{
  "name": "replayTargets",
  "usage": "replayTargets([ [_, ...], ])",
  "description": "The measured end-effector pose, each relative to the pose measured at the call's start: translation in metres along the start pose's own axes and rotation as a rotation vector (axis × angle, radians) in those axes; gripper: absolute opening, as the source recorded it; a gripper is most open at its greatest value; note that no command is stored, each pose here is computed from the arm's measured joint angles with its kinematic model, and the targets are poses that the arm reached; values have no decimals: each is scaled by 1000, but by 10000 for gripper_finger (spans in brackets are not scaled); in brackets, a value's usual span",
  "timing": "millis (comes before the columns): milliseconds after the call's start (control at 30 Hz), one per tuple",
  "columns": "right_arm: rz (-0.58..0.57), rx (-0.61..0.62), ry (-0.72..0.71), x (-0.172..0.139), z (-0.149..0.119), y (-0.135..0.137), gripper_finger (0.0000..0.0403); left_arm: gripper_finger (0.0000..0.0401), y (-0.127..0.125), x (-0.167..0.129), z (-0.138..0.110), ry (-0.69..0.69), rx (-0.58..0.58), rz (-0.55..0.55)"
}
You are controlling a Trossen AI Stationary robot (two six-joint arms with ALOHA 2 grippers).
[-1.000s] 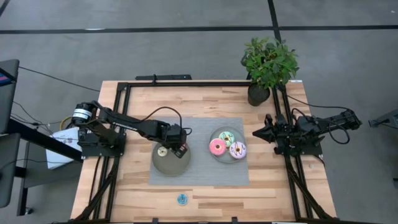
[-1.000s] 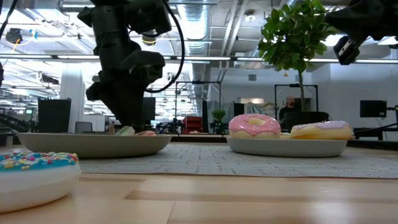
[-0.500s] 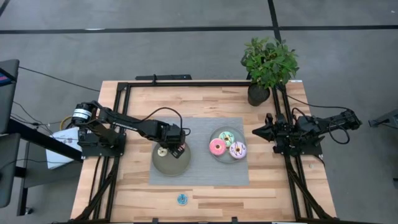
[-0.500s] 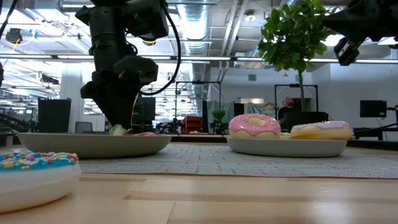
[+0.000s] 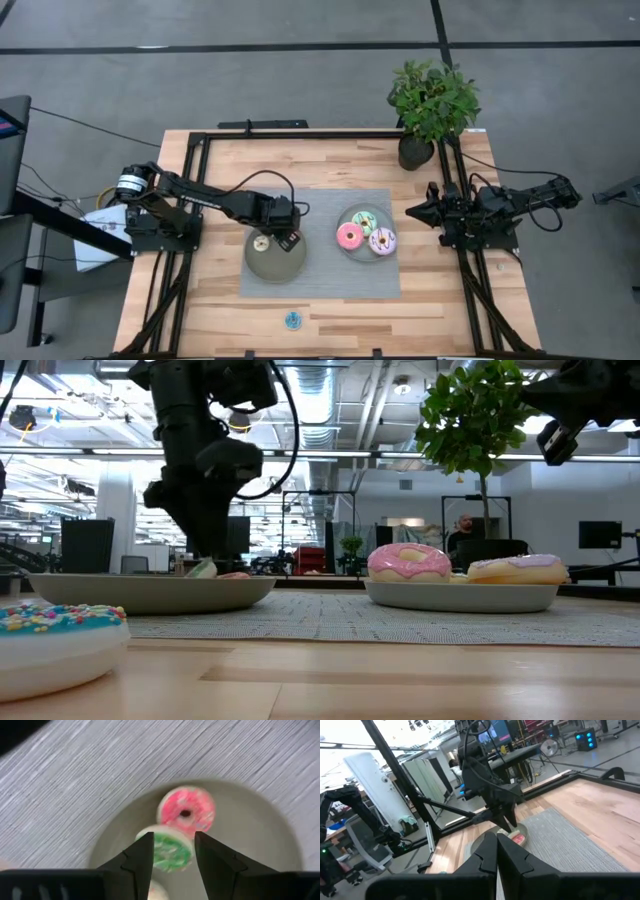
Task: Pick & Place donuts
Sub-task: Adjust the small green donut on the brown plate
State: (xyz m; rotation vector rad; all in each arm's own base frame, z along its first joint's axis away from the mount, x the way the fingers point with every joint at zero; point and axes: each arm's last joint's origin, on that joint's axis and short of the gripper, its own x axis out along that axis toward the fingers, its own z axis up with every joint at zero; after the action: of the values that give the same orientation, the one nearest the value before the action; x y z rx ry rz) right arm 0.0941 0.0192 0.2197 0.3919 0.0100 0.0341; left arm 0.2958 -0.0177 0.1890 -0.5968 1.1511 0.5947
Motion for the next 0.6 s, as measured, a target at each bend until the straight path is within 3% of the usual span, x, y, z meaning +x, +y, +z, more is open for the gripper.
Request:
replayTargets([
  [133,0,-1,0,0,0,0,0,135,3,1,-3,32,-7,33],
  [600,-2,-8,0,0,0,0,0,135,-6,-1,-10,70,-85,-25],
])
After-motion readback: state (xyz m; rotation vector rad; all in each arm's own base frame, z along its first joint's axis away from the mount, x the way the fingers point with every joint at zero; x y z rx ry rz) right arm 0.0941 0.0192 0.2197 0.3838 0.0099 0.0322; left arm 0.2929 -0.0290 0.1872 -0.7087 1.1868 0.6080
